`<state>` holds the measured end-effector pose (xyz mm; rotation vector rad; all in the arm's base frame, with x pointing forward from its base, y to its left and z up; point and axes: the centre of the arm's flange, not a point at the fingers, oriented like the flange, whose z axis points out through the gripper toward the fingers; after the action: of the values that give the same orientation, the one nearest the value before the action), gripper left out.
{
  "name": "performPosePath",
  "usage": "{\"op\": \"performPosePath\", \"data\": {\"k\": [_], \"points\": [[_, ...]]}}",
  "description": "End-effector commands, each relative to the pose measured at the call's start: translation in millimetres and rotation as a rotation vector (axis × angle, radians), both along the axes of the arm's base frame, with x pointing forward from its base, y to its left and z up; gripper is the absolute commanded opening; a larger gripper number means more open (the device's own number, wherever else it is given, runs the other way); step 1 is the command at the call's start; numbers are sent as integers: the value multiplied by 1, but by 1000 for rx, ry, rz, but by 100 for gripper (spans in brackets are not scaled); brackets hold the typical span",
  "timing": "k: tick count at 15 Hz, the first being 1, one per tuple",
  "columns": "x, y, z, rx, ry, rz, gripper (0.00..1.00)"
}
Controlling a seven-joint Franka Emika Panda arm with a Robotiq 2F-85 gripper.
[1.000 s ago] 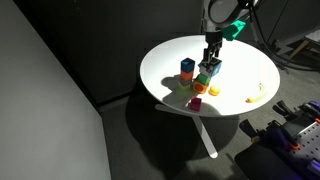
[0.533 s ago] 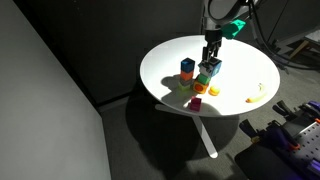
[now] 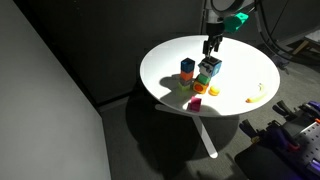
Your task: Put the cube on top of the green block
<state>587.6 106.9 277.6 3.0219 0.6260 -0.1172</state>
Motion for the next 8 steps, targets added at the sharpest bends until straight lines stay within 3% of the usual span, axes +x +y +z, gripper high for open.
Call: {"op": "performPosePath", "data": {"k": [1, 8], "points": [[-17, -4, 23, 1, 0, -18, 100], [-45, -11, 39, -23, 18, -125, 100]]}}
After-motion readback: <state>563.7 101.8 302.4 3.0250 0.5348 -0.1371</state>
